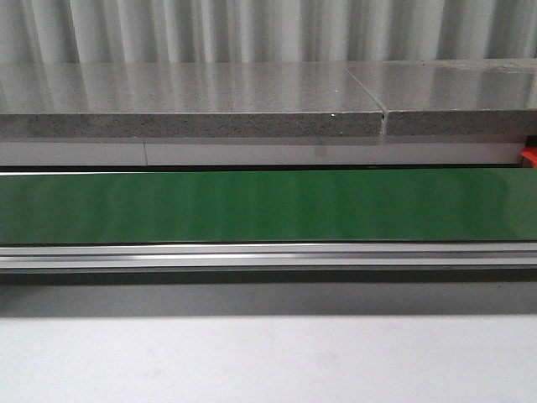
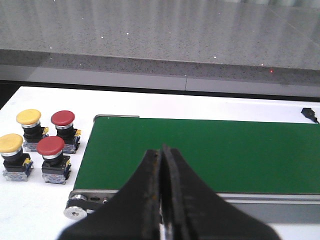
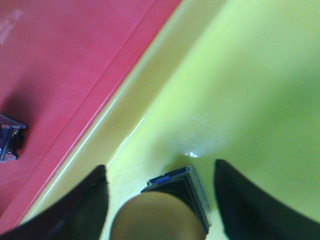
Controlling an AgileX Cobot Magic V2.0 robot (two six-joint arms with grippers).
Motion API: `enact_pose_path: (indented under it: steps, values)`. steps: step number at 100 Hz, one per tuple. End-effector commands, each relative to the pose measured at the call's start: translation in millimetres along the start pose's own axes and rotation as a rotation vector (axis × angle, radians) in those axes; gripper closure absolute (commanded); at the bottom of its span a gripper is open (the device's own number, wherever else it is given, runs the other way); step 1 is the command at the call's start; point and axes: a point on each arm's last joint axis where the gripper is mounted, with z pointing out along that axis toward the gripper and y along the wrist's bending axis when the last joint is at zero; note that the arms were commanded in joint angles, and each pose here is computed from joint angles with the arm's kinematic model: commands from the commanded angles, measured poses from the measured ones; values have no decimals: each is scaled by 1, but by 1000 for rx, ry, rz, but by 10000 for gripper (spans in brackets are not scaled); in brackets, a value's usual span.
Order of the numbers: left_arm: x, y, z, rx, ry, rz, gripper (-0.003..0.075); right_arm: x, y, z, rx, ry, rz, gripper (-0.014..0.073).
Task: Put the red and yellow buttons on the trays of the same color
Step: 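Carry the yellow button into the yellow tray and open the right gripper, then withdraw the right gripper back above the belt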
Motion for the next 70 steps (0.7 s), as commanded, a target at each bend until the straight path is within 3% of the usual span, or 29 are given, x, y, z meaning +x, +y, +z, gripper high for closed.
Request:
enact_pose_path:
  steps: [1, 32, 70]
  values:
    - [-15, -1, -3, 14, -97, -8, 741, -15, 5, -16, -13, -93, 6, 10]
    - [-15, -1, -3, 14, -97, -8, 741, -24, 24, -53, -72, -211, 5, -13]
    - [-15, -1, -3, 14, -97, -8, 741, -5, 99, -160, -301, -459, -241, -1]
